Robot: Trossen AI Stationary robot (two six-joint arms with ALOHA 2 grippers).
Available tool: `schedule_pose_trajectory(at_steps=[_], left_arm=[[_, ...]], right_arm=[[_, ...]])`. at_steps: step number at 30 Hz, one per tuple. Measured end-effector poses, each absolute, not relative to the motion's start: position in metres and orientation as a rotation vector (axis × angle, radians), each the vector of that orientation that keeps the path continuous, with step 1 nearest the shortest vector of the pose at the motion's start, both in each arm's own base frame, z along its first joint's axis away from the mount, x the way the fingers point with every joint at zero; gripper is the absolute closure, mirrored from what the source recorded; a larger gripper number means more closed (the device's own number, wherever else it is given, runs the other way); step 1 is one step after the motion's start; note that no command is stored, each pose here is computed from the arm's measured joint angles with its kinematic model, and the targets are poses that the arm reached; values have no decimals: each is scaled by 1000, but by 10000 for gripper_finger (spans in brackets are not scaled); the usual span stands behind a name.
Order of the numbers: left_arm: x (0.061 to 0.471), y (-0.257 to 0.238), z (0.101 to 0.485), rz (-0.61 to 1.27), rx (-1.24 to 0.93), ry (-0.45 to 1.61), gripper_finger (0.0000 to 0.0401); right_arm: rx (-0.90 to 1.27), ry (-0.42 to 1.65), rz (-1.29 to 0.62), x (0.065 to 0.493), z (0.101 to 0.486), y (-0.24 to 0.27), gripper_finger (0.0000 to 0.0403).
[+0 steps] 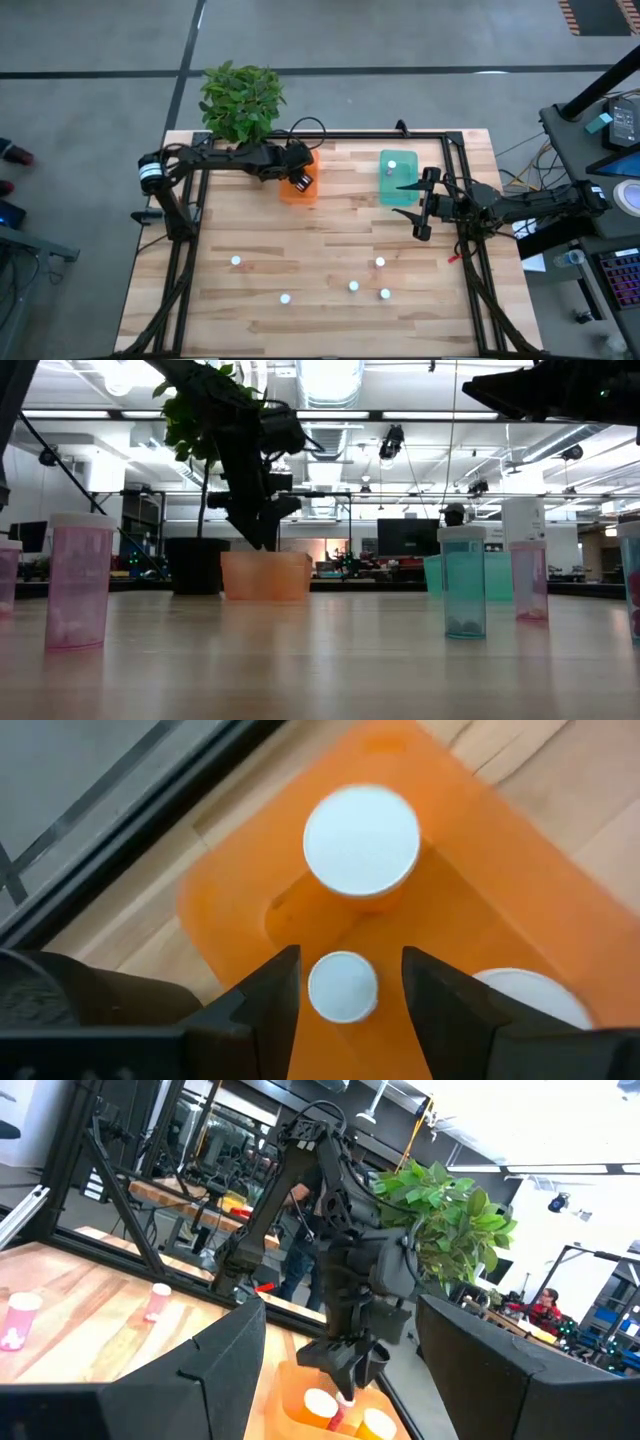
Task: Pick and place medicine bottles into bin by pill shape (circle, oval)
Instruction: Put the top right pink tablet bottle into the green bin
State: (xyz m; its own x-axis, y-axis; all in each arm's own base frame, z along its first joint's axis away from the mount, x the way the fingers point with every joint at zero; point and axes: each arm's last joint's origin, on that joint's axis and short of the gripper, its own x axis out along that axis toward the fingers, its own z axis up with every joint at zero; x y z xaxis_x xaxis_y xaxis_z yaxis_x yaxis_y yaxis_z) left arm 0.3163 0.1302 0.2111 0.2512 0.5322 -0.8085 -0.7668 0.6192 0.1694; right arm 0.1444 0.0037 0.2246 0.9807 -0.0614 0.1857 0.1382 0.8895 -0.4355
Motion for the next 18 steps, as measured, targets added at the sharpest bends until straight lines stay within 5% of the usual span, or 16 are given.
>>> schedule_pose_trajectory(at_steps=[11, 18], left_arm=[[303, 97, 263, 804, -244, 825, 244], [300, 49, 297, 616, -133, 677, 244]], right_arm=[[-409, -168, -99, 144, 224, 4, 156], [-161, -135, -71, 146, 220, 4, 156]])
